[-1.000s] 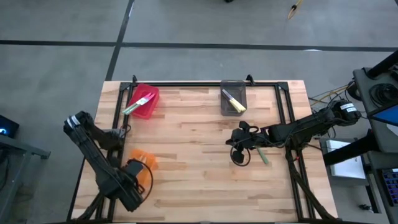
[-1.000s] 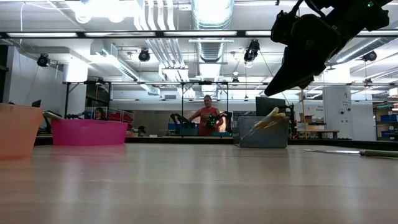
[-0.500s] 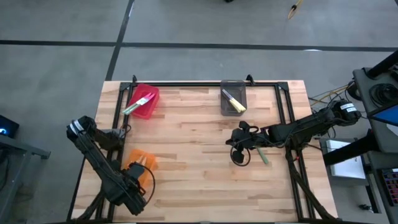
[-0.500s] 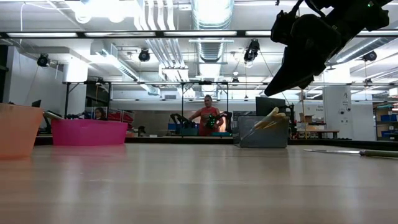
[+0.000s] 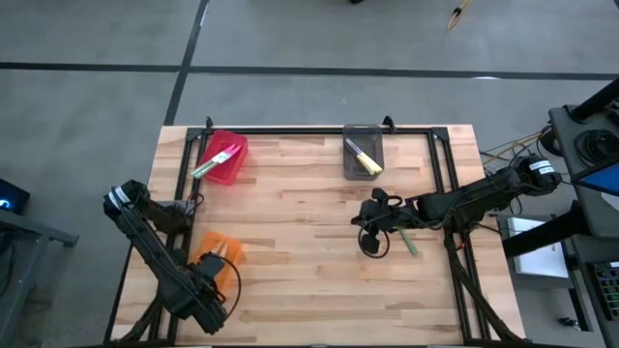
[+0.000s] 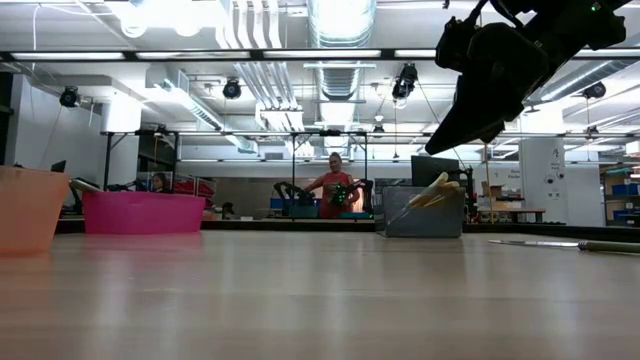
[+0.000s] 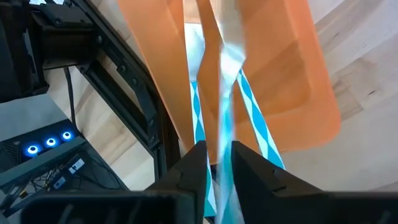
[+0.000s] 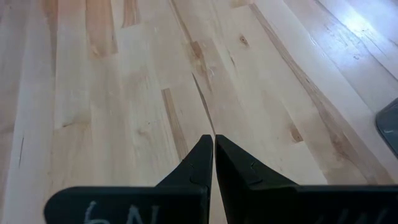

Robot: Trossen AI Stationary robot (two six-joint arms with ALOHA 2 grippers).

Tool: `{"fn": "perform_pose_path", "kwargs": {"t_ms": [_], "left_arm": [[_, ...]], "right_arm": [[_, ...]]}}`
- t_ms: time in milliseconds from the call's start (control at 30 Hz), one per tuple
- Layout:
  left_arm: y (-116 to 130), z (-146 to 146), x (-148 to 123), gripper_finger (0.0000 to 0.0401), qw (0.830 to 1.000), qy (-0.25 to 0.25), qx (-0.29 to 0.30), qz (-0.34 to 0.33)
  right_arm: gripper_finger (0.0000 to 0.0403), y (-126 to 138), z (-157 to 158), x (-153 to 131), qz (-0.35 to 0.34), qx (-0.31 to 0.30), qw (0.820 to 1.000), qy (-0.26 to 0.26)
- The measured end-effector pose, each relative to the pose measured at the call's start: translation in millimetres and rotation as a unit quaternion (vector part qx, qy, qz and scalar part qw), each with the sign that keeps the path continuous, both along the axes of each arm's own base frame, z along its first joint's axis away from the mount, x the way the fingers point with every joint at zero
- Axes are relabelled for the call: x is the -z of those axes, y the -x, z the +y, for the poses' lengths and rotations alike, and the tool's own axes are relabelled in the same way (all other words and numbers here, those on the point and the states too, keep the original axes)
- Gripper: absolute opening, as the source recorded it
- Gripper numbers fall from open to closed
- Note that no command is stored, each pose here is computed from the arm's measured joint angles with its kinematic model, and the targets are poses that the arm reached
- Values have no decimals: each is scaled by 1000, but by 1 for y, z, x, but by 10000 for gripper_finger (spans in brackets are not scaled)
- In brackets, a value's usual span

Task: Sort silverware by color (type)
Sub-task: Put the blue knife into the orange bin, then put the green knife into the red bin

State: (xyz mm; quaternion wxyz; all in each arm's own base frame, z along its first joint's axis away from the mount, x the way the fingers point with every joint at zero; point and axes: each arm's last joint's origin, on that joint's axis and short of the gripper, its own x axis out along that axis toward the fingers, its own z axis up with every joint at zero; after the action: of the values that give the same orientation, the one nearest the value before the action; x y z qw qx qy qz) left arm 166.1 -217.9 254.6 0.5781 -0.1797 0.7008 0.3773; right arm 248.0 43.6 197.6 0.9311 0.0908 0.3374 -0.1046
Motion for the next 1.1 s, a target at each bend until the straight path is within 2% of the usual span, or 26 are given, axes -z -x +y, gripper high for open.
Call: {"fn": "perform_pose_path", "kwargs": {"t_ms": [267,367,500,633,733,833,1000,1100], "left_arm": [[0,0,0,104,1000,0,2,-2],[-3,0,-3,114,1000,-2,21,-18],[-14,2,-13,114,994,-31,56,-89],[-28,6,-25,109,975,-71,114,-176],[-40,7,-34,101,952,-93,178,-232],[-54,7,-42,90,920,-103,253,-279],[-83,7,-50,76,847,-147,383,-338],[-95,4,-49,75,800,-172,463,-341]], "right_arm": [[9,0,0,0,0,-1,1000,1],[9,0,0,0,0,0,1000,0],[9,0,0,0,-1,7,1000,-8],[9,-2,0,-2,-14,11,1000,-16],[9,-4,1,-5,-37,11,999,-22],[9,-8,1,-13,-54,9,998,-28],[9,-17,3,-34,-86,3,996,-27],[9,-21,4,-45,-103,1,994,-28]]}}
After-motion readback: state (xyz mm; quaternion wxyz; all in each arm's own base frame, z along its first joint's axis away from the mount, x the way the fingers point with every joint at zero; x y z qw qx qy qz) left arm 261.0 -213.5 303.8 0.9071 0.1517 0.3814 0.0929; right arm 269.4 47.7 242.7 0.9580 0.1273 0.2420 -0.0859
